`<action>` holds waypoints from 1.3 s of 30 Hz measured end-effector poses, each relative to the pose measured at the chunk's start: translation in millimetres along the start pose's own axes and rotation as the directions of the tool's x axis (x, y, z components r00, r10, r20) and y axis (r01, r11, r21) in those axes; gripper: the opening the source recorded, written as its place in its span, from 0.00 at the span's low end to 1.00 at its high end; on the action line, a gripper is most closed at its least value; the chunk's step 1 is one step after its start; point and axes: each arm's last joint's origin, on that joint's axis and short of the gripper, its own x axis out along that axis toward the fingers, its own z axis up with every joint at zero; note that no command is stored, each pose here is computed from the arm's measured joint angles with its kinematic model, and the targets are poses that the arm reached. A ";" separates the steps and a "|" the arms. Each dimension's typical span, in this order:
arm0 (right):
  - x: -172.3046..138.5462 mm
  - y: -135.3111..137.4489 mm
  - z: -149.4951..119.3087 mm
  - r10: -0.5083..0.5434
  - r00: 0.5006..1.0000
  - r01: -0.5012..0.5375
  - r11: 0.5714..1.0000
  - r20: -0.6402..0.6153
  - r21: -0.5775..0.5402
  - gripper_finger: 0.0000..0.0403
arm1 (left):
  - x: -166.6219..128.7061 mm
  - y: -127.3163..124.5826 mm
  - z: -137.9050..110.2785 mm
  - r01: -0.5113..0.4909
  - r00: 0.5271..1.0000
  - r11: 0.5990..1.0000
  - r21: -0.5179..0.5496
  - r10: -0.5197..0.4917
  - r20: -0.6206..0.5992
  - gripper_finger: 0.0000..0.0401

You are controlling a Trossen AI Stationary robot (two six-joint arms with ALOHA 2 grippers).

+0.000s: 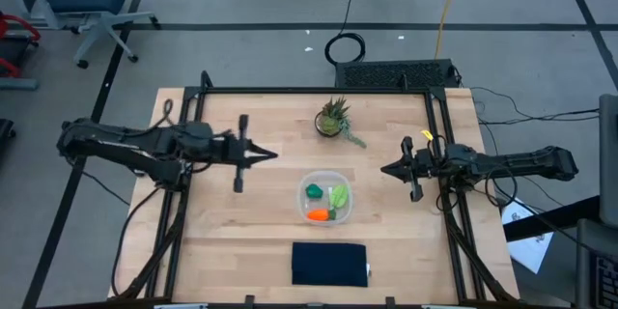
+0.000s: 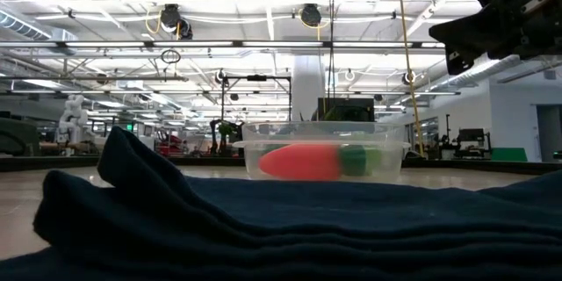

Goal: Pick and placing Produce into tupperware
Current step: Return to Home Position

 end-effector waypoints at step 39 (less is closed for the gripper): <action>-0.2 0.3 2.0 0.006 1.000 -0.006 1.000 0.020 0.009 0.00 | -54.3 -29.6 -116.2 -0.046 0.990 0.998 0.033 0.041 0.136 0.00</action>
